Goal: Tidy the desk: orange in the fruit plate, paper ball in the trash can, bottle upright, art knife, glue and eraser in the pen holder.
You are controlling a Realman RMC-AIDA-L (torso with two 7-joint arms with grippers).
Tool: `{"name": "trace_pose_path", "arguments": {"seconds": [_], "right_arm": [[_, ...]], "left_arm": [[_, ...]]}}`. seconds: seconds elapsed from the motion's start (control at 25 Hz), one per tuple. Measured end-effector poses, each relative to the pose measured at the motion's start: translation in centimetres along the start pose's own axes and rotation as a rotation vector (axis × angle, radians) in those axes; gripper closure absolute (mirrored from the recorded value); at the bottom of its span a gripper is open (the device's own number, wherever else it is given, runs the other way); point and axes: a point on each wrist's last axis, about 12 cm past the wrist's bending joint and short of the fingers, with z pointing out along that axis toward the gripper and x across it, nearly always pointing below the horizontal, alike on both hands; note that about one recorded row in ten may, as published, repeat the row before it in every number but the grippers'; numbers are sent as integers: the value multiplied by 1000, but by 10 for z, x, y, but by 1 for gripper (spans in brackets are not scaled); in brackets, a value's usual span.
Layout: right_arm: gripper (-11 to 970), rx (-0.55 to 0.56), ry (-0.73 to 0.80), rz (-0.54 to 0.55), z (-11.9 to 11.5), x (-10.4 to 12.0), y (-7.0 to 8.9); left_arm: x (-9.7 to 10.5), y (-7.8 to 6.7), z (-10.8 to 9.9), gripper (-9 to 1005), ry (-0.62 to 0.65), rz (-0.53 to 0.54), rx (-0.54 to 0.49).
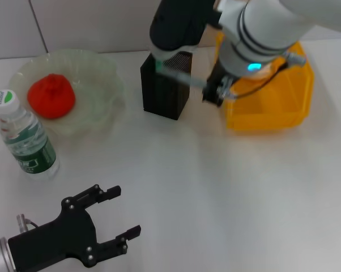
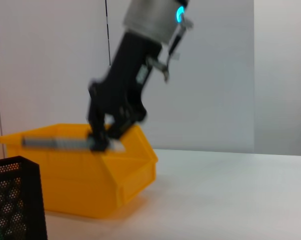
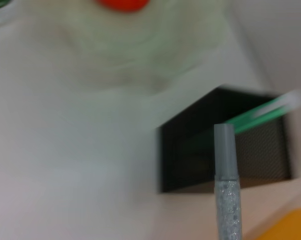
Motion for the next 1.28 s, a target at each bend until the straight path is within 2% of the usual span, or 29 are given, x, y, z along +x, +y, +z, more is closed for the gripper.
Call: {"name": "trace_pose_path", "arguments": {"seconds": [0.32, 0.6, 0.88, 1.08, 1.28], "right_arm": [[814, 91, -104, -177, -28, -8, -13], [816, 167, -143, -377, -28, 1, -32], [817, 341, -198, -611, -28, 14, -59], [818, 435, -188, -835, -14, 23, -58], [818, 465, -168, -991, -1, 29, -48]], "left_arm": [[-1, 2, -1, 210, -7, -2, -20], [-2, 6, -3, 210, -17, -14, -48], [-2, 8, -4, 211, -29, -28, -75], [-2, 8, -4, 211, -36, -41, -93], [-2, 8, -4, 211, -44, -47, -107]]}}
